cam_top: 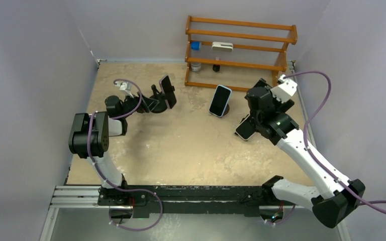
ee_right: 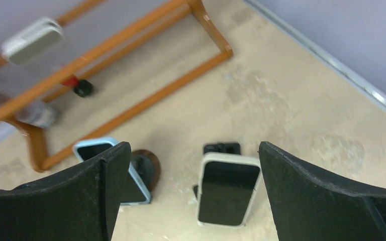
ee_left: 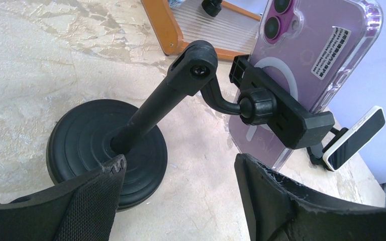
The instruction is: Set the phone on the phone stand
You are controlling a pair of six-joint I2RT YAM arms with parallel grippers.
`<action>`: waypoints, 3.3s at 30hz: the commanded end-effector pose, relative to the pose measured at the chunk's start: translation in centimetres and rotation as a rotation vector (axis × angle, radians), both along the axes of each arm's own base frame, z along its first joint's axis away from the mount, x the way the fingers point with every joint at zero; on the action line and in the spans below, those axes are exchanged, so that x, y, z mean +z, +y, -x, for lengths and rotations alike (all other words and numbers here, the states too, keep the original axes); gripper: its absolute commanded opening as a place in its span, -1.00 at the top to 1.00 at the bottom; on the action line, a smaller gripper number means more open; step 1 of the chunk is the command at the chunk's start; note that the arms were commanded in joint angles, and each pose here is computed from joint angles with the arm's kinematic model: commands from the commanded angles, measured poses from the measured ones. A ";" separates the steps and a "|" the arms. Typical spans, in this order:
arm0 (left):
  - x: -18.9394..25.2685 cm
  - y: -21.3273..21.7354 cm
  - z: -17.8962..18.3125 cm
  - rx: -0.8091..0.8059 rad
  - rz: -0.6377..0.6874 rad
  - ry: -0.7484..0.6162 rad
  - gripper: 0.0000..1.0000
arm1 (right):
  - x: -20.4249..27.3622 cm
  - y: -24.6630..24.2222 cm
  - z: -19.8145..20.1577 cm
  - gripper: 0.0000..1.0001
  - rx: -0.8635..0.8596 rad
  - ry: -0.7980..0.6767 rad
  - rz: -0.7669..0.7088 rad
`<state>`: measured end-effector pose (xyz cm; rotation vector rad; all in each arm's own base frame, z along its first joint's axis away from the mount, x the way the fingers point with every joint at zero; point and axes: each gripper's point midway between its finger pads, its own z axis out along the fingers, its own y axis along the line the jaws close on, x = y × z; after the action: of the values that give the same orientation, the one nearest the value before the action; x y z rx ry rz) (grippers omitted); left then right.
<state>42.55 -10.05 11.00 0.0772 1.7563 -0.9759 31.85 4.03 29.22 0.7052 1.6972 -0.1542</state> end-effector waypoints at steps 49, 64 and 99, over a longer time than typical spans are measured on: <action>1.5 -0.4 -0.8 -0.033 -0.016 -0.068 -0.56 | -15.8 -1.7 0.2 -0.94 0.056 0.225 -0.219; 1.3 -0.4 -0.8 -0.034 -0.017 -0.061 -0.56 | -17.4 -2.0 0.4 -0.61 0.036 0.248 -0.210; 1.1 -0.3 -0.9 -0.029 -0.023 -0.056 -0.56 | -11.1 -0.7 -1.8 -0.37 0.127 0.097 -0.093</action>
<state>42.76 -10.13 10.95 0.0841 1.7653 -0.9795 31.58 2.65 12.94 0.6783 2.0056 -0.0845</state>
